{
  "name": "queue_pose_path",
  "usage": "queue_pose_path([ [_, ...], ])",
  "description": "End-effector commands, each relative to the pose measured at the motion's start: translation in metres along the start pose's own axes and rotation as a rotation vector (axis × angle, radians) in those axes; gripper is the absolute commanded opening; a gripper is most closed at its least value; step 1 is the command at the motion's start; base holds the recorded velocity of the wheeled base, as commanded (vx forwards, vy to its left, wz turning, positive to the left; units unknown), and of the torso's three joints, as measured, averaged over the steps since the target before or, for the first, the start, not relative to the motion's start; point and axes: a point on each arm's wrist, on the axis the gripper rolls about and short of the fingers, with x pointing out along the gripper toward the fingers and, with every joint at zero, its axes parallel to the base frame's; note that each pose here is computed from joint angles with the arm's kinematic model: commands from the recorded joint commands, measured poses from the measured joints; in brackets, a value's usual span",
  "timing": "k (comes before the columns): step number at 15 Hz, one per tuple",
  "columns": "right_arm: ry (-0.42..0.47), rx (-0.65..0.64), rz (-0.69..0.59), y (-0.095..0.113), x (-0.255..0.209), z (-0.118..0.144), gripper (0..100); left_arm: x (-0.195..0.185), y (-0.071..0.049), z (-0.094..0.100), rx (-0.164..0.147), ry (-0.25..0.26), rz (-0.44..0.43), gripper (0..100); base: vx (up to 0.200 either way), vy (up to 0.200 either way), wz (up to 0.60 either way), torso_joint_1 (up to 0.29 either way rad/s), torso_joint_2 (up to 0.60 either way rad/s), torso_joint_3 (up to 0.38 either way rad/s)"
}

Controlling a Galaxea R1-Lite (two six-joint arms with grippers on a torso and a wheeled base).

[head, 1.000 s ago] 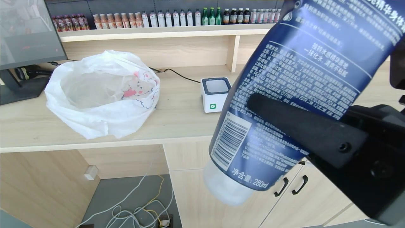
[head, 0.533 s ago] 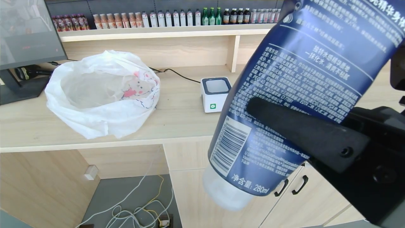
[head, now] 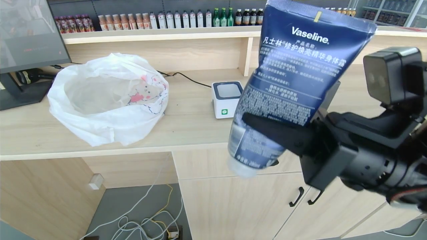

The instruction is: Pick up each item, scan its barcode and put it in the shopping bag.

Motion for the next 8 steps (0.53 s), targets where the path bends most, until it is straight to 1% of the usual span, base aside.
queue_pose_path([
  [1,0.032,-0.078,-0.174,-0.051,0.03,-0.011,0,0.0,0.0,0.0,0.0,0.0,0.001,100,0.0,0.0,0.0,0.0,0.0,0.0],
  [2,0.05,-0.077,-0.253,-0.056,0.033,-0.02,0,0.0,0.0,0.0,0.0,0.0,0.001,100,0.0,0.0,0.0,0.0,0.0,0.0],
  [3,0.086,-0.086,-0.348,-0.064,0.02,-0.028,0,0.0,0.0,0.0,0.0,0.0,0.001,100,0.0,0.0,0.0,0.0,0.0,0.0],
  [4,0.121,-0.103,-0.389,-0.058,0.006,-0.035,0,0.0,0.0,0.0,0.0,0.0,0.001,100,0.0,0.0,0.0,0.0,0.0,0.0],
  [5,0.153,-0.143,-0.41,-0.045,-0.001,-0.04,0,0.0,0.0,0.0,0.0,0.0,0.001,100,0.0,0.0,0.0,0.0,0.0,0.0],
  [6,0.157,-0.144,-0.452,-0.037,-0.008,-0.04,0,0.0,0.0,0.0,0.0,0.0,-0.001,100,0.0,0.0,0.0,0.0,0.0,0.0],
  [7,0.154,-0.142,-0.465,-0.038,-0.008,-0.04,0,0.0,0.0,0.0,0.0,0.0,0.001,100,0.0,0.0,0.0,0.0,0.0,0.0],
  [8,0.099,-0.137,-0.518,-0.044,0.0,-0.029,0,0.0,0.0,0.0,0.0,0.0,0.001,100,0.0,0.0,0.0,0.0,0.0,0.0],
])
